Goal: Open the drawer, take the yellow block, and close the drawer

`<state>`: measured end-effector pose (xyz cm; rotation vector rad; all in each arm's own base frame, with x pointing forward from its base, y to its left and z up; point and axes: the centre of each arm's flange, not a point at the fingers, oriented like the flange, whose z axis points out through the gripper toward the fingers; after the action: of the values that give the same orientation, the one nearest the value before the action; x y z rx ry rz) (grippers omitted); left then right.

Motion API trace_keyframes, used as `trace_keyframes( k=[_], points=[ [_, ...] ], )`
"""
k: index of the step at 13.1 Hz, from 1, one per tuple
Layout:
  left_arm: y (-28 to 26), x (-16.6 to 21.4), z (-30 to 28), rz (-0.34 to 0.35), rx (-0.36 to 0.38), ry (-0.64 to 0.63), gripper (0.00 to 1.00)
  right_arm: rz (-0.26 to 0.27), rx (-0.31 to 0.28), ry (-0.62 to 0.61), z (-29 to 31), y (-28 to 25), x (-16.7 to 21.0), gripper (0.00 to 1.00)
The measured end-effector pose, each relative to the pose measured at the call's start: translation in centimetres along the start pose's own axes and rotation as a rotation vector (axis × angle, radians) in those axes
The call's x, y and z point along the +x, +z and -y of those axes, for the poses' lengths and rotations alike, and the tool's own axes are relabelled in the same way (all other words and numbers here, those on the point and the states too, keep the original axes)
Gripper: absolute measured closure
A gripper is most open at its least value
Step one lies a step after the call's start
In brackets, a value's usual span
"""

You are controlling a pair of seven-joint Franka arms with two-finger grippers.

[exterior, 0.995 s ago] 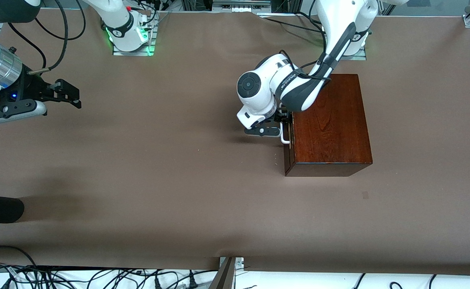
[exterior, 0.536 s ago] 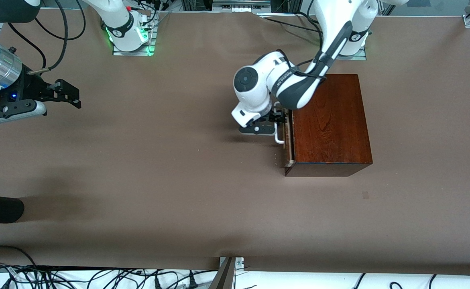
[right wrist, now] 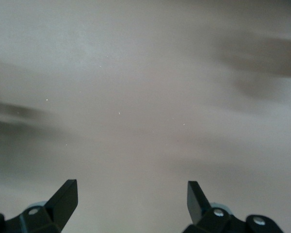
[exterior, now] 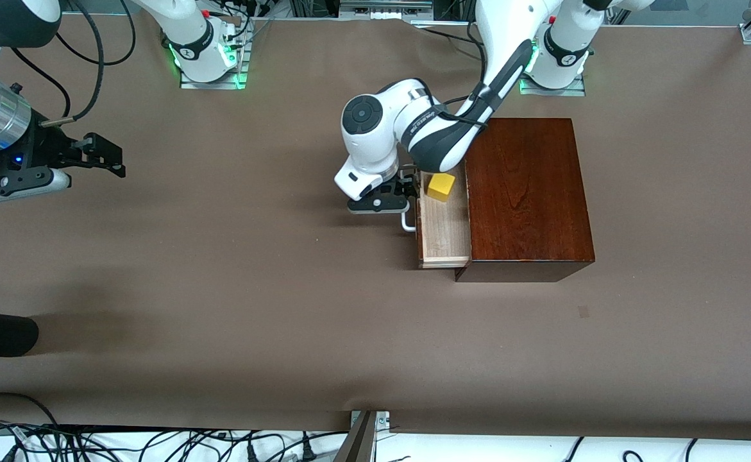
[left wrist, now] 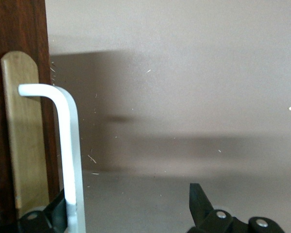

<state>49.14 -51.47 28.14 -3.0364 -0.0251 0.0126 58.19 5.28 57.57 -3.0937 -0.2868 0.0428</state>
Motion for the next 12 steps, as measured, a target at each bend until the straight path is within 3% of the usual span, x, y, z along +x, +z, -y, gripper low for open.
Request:
trace_keyframes(
  k=[4, 7, 9, 12],
  points=[
    [-1.2, 0.7, -0.2, -0.019, -0.022, -0.008, 0.0, 0.002, 0.0, 0.001, -0.1, 0.1, 0.0, 0.0],
    [-6.5, 1.4, 0.6, -0.051, -0.03, 0.028, 0.0, 0.004, 0.0, 0.001, -0.1, 0.2, 0.1, 0.0],
    [-11.3, 1.9, 3.7, -0.04, 0.022, 0.046, 0.0, 0.006, 0.0, 0.001, -0.1, 0.3, 0.1, 0.0],
    [-17.9, 4.9, 12.8, -0.009, 0.087, 0.059, 0.0, 0.016, 0.0, -0.006, 0.3, 0.9, 0.4, 0.0]
  ],
)
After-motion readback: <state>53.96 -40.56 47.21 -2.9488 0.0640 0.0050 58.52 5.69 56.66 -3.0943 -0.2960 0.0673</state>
